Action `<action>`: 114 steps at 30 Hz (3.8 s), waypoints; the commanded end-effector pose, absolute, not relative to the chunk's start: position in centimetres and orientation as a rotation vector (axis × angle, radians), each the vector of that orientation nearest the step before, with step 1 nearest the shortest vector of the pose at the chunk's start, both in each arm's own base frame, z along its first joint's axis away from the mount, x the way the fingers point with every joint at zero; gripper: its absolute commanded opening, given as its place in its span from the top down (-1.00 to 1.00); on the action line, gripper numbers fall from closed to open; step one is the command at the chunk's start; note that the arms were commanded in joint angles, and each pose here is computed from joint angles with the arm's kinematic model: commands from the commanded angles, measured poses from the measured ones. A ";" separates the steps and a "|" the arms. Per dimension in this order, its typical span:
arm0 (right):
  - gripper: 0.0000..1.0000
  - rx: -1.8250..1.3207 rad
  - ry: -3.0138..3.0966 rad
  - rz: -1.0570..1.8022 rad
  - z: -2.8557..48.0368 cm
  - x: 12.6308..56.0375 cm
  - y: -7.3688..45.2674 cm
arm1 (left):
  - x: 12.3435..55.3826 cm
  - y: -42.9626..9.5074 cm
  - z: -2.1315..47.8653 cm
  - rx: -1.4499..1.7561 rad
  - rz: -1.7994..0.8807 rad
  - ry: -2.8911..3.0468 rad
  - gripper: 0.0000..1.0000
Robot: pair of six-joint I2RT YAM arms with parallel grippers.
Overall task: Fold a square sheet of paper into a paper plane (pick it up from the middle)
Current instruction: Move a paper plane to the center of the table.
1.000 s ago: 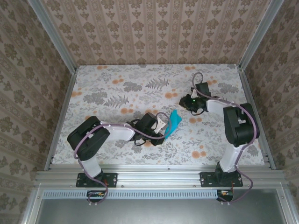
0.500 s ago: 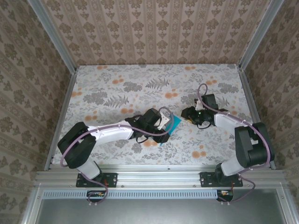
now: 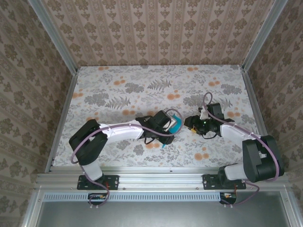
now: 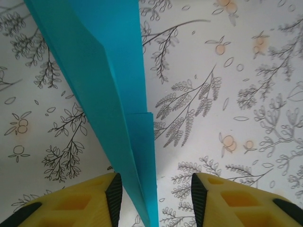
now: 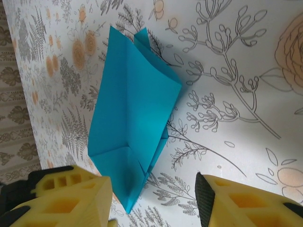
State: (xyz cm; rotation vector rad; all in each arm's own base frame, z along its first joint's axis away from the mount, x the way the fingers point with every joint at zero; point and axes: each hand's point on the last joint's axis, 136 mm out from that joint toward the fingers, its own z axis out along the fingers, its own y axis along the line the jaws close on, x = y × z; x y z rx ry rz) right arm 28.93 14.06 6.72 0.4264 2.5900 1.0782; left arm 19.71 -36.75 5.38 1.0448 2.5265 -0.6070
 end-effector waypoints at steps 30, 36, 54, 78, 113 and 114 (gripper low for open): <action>-0.16 0.393 2.625 1.303 4.9 27.2 21.3 | 22.5 -35.0 4.9 0.692 -0.859 2.565 0.90; -0.14 0.383 2.657 1.286 4.4 27.0 22.2 | 22.8 -34.6 5.1 0.656 -0.891 2.555 0.89; 0.04 0.387 2.656 1.346 4.3 27.2 24.2 | 22.6 -34.0 4.9 0.635 -0.908 2.545 0.88; 0.37 0.401 2.667 1.363 3.2 27.8 25.7 | 22.9 -34.1 5.6 0.599 -0.959 2.530 0.85; 0.79 -0.311 3.099 0.309 4.1 25.5 19.0 | 22.3 -31.9 7.7 0.547 -1.019 2.508 0.15; 0.78 -0.326 3.100 0.294 3.9 25.6 19.2 | 22.2 -31.9 7.8 0.550 -1.022 2.507 0.14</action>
